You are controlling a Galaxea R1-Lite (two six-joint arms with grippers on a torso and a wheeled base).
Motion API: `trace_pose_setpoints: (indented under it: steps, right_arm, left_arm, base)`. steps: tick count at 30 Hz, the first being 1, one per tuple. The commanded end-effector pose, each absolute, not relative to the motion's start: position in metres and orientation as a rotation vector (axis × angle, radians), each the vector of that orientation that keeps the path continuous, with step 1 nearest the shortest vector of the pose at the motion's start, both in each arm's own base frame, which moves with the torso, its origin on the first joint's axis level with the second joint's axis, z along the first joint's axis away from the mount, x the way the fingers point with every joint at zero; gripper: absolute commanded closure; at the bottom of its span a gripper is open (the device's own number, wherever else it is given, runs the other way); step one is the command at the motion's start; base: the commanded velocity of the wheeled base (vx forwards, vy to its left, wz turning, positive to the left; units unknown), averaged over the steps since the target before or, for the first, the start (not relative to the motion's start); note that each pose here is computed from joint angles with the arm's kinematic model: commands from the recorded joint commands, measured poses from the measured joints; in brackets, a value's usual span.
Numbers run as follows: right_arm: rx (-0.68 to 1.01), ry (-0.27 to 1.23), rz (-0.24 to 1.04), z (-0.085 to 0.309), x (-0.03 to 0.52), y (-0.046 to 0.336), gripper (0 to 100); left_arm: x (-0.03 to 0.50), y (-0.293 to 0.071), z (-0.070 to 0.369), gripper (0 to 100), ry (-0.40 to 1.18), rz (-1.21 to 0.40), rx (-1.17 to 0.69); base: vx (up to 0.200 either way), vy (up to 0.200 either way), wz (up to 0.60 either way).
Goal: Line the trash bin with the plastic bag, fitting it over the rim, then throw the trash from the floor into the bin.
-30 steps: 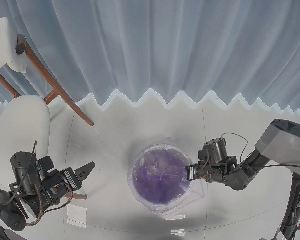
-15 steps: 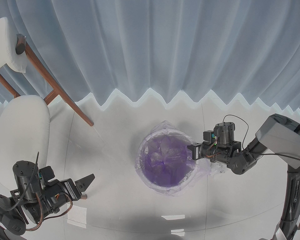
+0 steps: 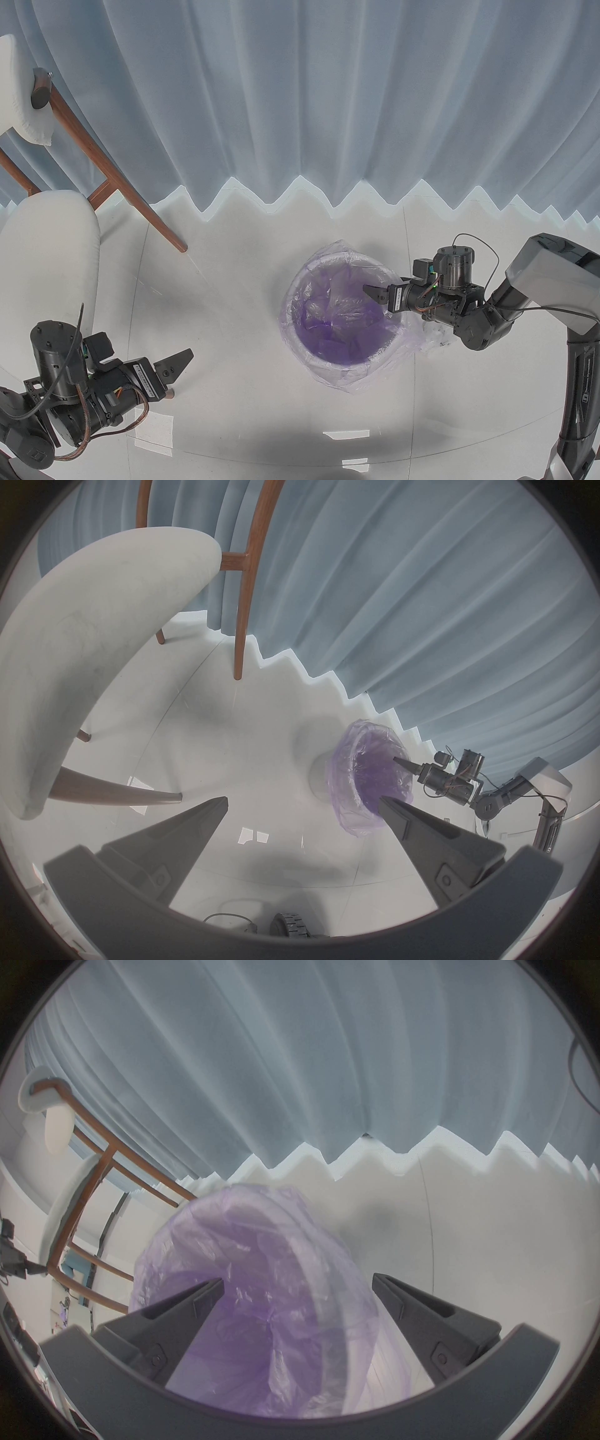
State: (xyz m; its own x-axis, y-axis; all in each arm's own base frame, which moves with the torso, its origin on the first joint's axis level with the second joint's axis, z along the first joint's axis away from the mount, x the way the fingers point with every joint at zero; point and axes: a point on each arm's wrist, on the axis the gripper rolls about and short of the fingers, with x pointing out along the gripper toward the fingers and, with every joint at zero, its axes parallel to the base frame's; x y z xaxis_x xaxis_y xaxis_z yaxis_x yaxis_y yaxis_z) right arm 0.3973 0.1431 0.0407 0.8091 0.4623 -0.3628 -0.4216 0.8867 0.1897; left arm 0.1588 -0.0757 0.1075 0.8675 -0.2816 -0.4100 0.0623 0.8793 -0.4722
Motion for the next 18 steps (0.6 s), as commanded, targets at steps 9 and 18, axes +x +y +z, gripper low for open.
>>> trace_pose_setpoints:
  steps: [9, 18]
  right_arm:
    - [0.173, 0.191, 0.363, 0.119, 0.382, 0.086, 0]
    - [0.298, 0.083, 0.297, 0.177, 0.329, 0.059, 0]
  left_arm:
    - [0.204, -0.083, 0.077, 0, 0.643, -0.218, -0.489]
    - [0.266, -0.093, 0.021, 0, 0.584, -0.28, -0.501]
  base:
    - [0.0, 0.0, 0.0]
    - [0.0, 0.0, 0.0]
